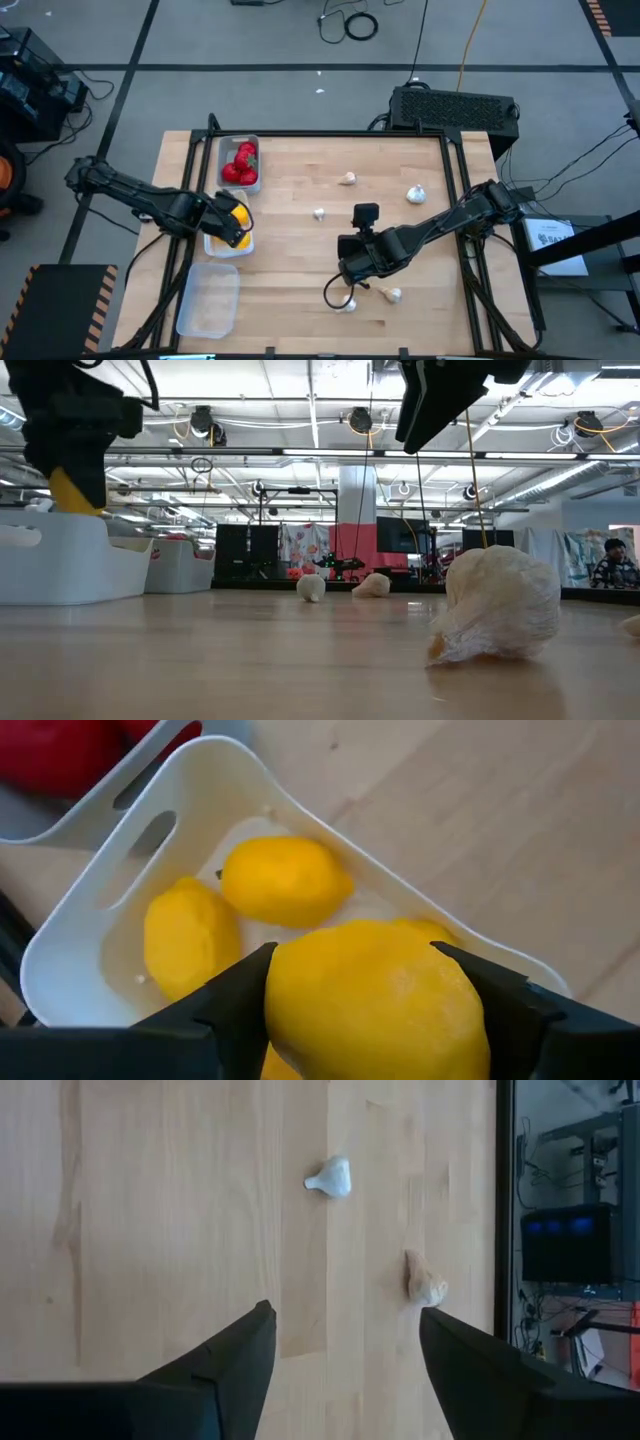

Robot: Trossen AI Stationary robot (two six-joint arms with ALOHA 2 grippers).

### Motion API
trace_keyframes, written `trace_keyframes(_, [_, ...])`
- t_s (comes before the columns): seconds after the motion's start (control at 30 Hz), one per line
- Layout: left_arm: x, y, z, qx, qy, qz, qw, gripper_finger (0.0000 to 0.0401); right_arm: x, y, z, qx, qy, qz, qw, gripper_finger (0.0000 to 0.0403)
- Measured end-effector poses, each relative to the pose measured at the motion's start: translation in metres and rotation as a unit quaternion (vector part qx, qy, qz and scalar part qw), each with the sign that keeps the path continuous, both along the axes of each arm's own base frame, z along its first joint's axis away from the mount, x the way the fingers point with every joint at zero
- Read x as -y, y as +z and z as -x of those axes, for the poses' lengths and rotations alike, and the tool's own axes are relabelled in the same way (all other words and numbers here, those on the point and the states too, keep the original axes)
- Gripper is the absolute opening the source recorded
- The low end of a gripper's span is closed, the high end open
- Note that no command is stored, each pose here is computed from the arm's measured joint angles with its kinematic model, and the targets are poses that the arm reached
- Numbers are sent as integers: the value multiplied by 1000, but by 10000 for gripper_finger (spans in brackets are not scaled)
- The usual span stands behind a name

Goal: Sort produce into baskets
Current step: Put the lemon into the white bin, then put the garlic into the transparent bin

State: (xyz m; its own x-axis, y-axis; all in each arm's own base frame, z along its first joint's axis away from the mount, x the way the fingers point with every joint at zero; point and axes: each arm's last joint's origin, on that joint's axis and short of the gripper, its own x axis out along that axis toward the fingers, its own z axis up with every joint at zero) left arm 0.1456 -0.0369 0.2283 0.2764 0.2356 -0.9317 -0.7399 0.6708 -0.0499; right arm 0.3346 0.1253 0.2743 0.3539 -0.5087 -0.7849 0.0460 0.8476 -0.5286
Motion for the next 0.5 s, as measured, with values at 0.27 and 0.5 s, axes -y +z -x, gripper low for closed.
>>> trace_keyframes(0.27, [-5, -6, 1, -20, 11, 1, 1000, 324, 0, 0, 1, -2, -6, -3, 1000, 228])
trace_keyframes(0.5, [-9, -1, -4, 6, 23, -25, 999, 337, -4, -1, 7, -17, -4, 4, 1000, 226])
